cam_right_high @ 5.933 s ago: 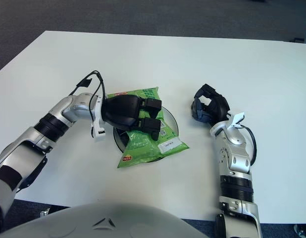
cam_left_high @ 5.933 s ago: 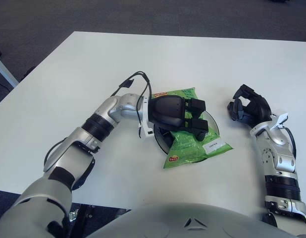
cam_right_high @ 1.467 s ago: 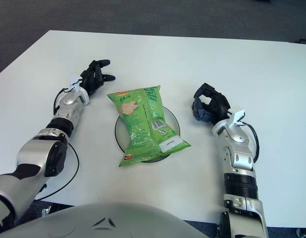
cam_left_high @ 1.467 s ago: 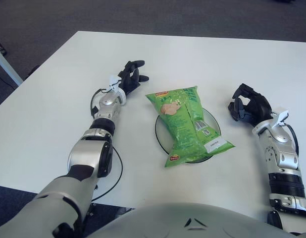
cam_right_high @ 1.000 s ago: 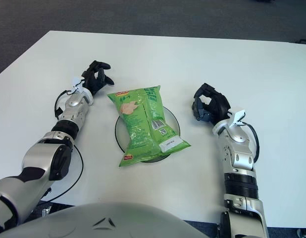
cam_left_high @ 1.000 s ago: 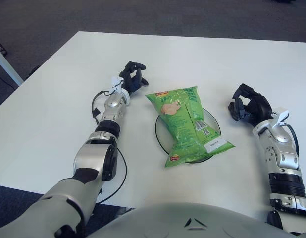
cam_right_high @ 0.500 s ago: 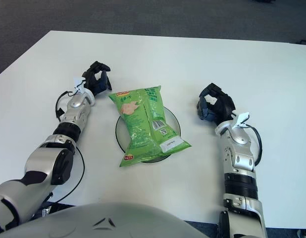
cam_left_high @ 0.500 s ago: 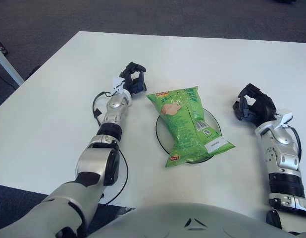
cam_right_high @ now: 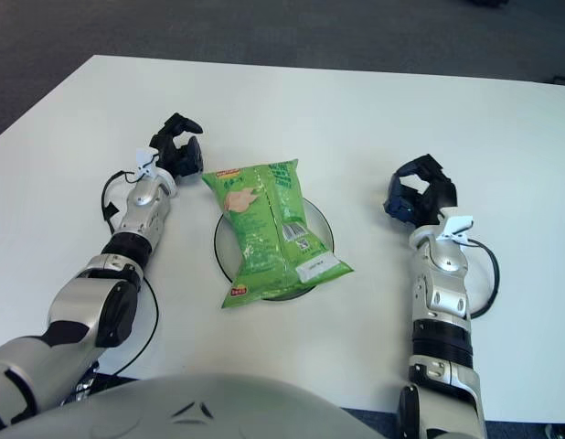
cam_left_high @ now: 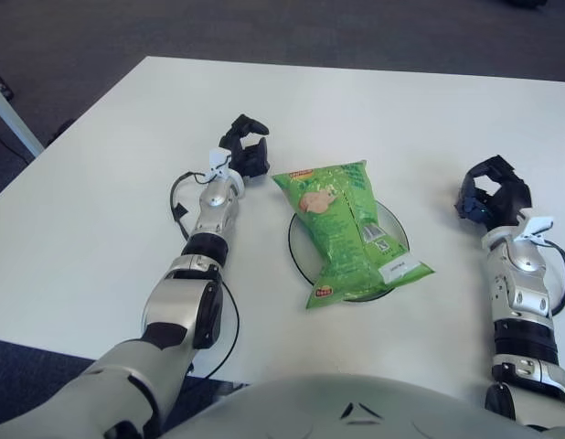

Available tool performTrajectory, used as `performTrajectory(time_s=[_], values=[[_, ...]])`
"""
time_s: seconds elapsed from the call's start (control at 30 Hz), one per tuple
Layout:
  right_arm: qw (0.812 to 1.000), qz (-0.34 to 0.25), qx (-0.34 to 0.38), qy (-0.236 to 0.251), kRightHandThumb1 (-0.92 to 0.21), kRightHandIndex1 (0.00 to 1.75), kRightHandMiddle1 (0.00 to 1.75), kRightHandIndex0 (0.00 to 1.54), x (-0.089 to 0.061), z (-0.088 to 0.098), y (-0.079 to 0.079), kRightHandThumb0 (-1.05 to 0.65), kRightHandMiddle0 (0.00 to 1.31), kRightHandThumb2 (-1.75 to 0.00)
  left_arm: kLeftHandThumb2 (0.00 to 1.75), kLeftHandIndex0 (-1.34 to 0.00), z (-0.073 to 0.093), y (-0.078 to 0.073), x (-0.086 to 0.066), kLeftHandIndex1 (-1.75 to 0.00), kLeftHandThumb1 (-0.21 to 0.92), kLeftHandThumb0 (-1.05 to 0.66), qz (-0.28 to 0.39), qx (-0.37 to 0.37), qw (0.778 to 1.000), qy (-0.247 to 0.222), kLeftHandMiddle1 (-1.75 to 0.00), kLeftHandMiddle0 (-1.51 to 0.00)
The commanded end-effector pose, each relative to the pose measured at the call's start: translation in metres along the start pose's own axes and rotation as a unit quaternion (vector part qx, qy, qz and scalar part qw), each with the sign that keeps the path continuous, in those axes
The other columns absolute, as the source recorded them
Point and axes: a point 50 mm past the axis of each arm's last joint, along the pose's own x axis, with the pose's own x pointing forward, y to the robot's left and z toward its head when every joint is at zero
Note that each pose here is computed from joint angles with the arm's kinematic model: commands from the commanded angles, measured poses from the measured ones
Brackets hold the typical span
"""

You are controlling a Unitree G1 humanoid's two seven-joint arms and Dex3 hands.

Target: Put the snack into the plate.

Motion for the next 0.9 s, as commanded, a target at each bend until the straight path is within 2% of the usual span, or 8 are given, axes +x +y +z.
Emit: performTrajectory(time_s=[0.0,0.23,0.43,0.77,0.87], values=[[0.995,-0.058,0.002,0.086,-0.36,1.75,1.75,1.29,-0.03,-0.048,0.007,-0.47,0.58,-1.27,1.32,-0.62,-0.035,0.0,-0.026,-1.75,0.31,-0.48,0.014,-0.008,0.998,0.059,-1.75,-1.27],[0.992,-0.105,-0.024,0.064,-0.39,1.75,1.75,1.3,-0.029,-0.049,0.009,-0.46,0.56,-1.23,1.36,-0.65,-0.037,-0.001,-0.028,-1.75,0.28,-0.49,0.006,-0.011,0.998,0.055,-1.75,-1.28],[0.994,-0.102,-0.027,0.042,-0.44,1.75,1.75,1.29,-0.026,-0.049,0.014,-0.44,0.52,-1.17,1.39,-0.66,-0.036,-0.001,-0.027,-1.75,0.26,-0.5,0.016,-0.016,0.998,0.051,-1.75,-1.28],[0.993,-0.075,-0.015,0.085,-0.49,1.75,1.75,1.28,-0.019,-0.056,0.022,-0.43,0.48,-1.1,1.41,-0.68,-0.032,0.003,-0.026,-1.75,0.24,-0.51,0.071,0.002,0.997,0.032,-1.75,-1.29],[0.992,-0.048,-0.021,0.117,-0.48,1.75,1.75,1.27,-0.017,-0.057,0.029,-0.43,0.49,-1.11,1.41,-0.68,-0.032,0.007,-0.025,-1.75,0.23,-0.51,0.116,0.002,0.993,0.033,-1.75,-1.29]])
